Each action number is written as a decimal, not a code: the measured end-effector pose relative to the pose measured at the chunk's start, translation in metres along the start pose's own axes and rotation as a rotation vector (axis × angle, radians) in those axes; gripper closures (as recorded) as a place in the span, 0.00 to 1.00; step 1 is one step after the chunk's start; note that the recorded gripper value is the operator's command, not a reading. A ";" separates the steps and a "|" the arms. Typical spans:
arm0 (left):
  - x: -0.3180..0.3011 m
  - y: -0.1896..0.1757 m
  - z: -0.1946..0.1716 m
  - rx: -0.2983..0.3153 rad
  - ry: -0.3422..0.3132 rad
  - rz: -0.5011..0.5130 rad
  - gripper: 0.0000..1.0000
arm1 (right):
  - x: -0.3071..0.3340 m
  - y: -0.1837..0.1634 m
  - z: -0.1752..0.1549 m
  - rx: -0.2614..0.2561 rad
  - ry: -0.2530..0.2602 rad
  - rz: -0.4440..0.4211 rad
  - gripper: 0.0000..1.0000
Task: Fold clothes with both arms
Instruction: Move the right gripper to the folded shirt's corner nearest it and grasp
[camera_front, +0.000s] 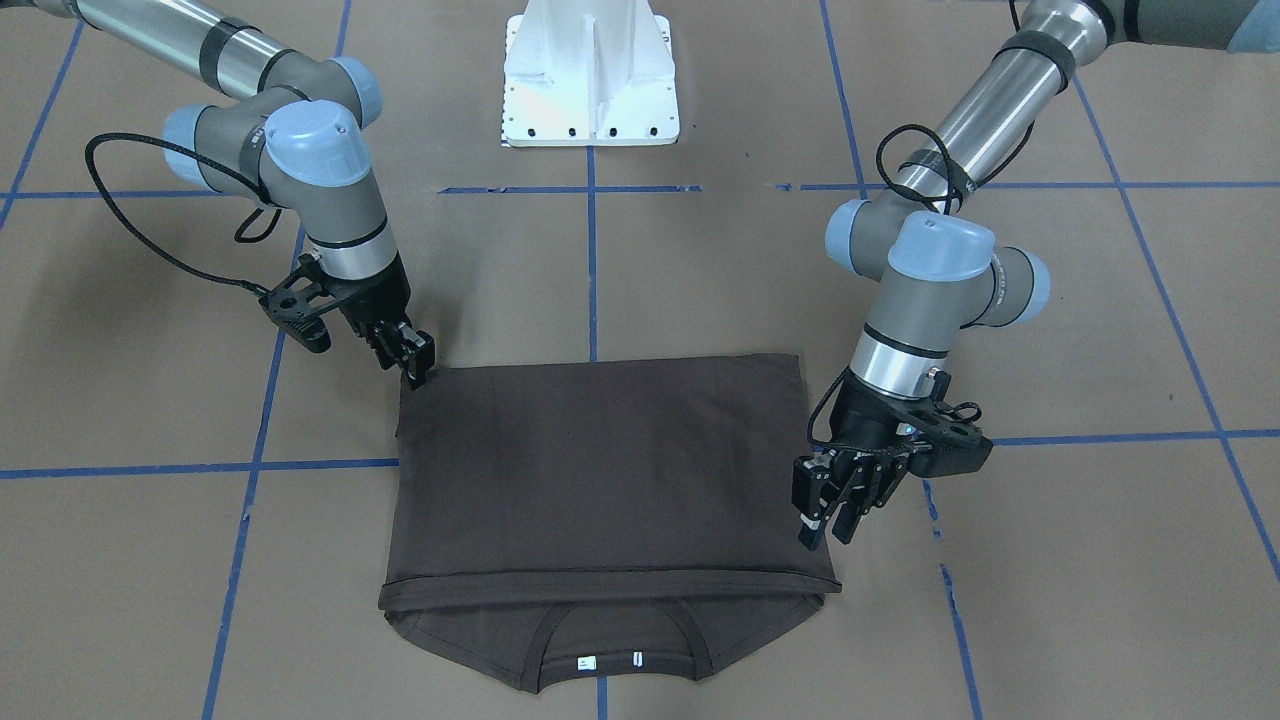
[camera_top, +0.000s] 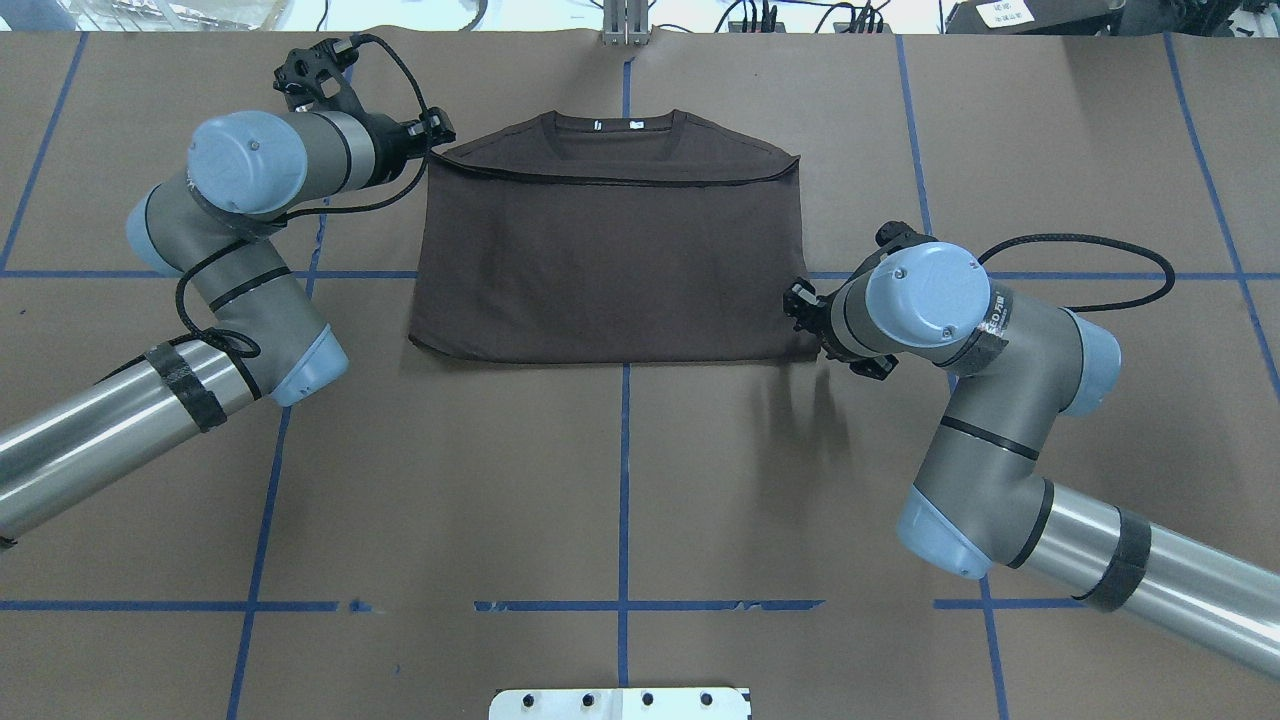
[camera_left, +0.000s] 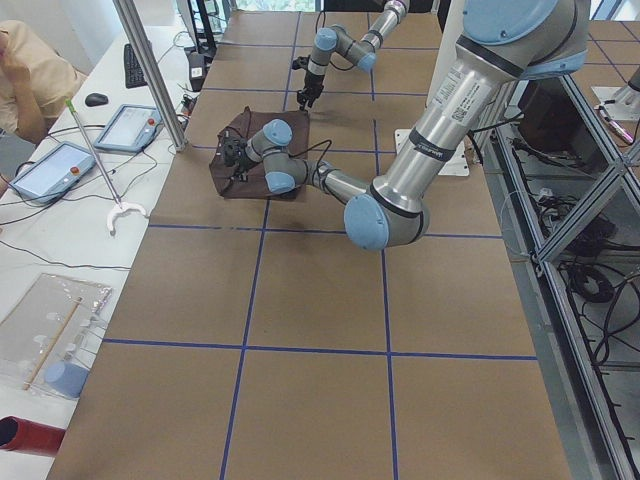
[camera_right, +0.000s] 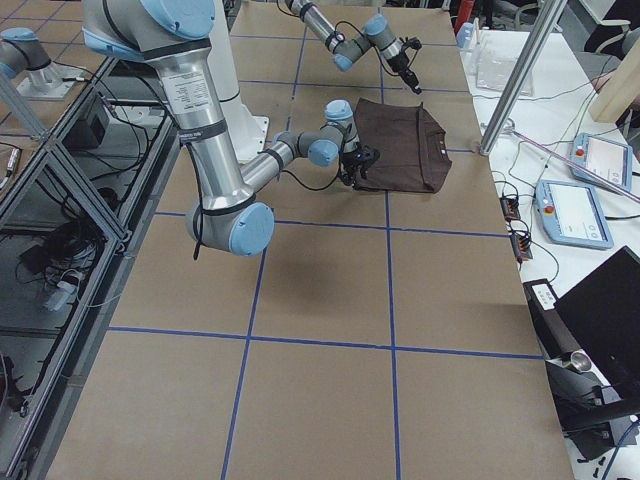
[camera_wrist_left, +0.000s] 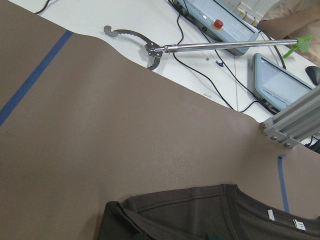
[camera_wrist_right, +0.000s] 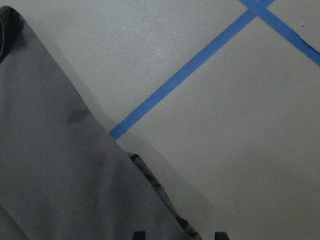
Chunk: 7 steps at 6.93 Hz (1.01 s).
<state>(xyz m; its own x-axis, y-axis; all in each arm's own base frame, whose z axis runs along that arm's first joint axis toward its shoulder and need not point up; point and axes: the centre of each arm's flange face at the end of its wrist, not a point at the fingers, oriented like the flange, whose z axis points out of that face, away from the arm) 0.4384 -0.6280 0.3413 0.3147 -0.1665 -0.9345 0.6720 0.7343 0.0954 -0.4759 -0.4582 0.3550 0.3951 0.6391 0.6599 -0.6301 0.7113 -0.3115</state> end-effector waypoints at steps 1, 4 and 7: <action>0.000 0.000 0.000 0.000 -0.001 0.000 0.43 | -0.002 0.001 0.004 0.002 0.005 -0.001 0.44; 0.001 0.000 0.000 -0.001 0.001 -0.001 0.42 | -0.008 0.003 0.010 0.003 0.010 -0.001 1.00; 0.000 0.000 0.000 -0.001 0.000 -0.001 0.42 | -0.009 -0.004 0.010 0.010 0.010 0.006 1.00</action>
<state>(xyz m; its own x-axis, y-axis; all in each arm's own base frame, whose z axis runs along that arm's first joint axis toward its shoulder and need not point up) 0.4384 -0.6276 0.3409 0.3135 -0.1674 -0.9347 0.6717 0.7349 0.0937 -0.4834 -0.4701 0.3567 0.3979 0.6463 0.6511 -0.6391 0.7044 -0.3087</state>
